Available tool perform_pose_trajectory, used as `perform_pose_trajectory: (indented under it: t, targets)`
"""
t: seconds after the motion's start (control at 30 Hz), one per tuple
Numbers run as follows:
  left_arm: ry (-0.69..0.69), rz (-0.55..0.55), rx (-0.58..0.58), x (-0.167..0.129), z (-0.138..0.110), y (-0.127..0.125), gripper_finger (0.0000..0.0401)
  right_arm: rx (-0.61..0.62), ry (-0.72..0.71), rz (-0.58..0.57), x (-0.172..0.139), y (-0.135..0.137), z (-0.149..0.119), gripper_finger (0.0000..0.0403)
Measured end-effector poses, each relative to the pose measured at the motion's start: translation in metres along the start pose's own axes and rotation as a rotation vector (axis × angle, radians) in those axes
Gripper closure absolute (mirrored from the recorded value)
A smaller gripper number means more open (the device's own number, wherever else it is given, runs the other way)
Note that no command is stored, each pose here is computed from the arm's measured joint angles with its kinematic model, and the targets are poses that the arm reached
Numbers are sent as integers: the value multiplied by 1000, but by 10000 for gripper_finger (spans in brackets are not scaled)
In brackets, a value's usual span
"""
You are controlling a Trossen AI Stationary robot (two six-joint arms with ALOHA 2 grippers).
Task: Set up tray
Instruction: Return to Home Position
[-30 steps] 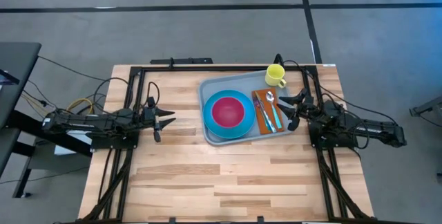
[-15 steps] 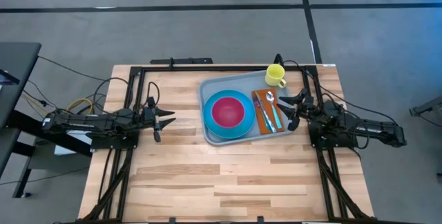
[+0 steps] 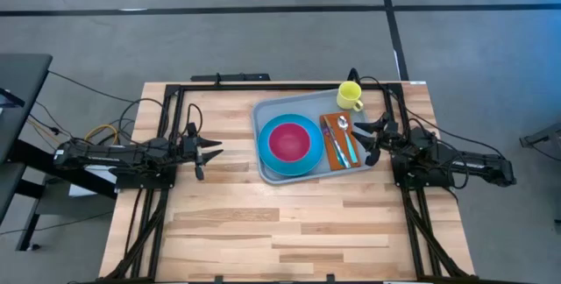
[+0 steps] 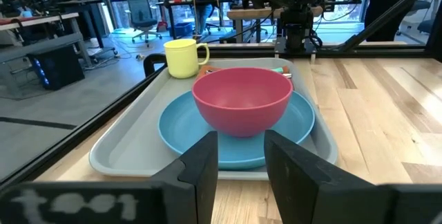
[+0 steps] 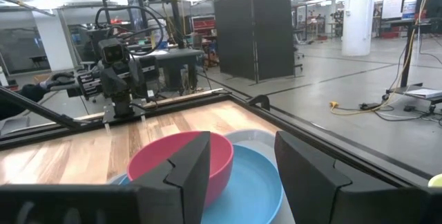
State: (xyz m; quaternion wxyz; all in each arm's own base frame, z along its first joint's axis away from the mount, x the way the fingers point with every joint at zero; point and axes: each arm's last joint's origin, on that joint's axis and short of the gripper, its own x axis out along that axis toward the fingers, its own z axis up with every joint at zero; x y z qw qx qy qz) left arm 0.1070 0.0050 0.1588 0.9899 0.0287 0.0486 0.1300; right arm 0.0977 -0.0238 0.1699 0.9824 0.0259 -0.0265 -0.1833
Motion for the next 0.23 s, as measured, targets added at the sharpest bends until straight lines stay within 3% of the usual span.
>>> perform_pose_trajectory:
  t: [0.23]
  targets:
    - [0,0,1,0,0,0,293,0,0,0,0,0,0,249]
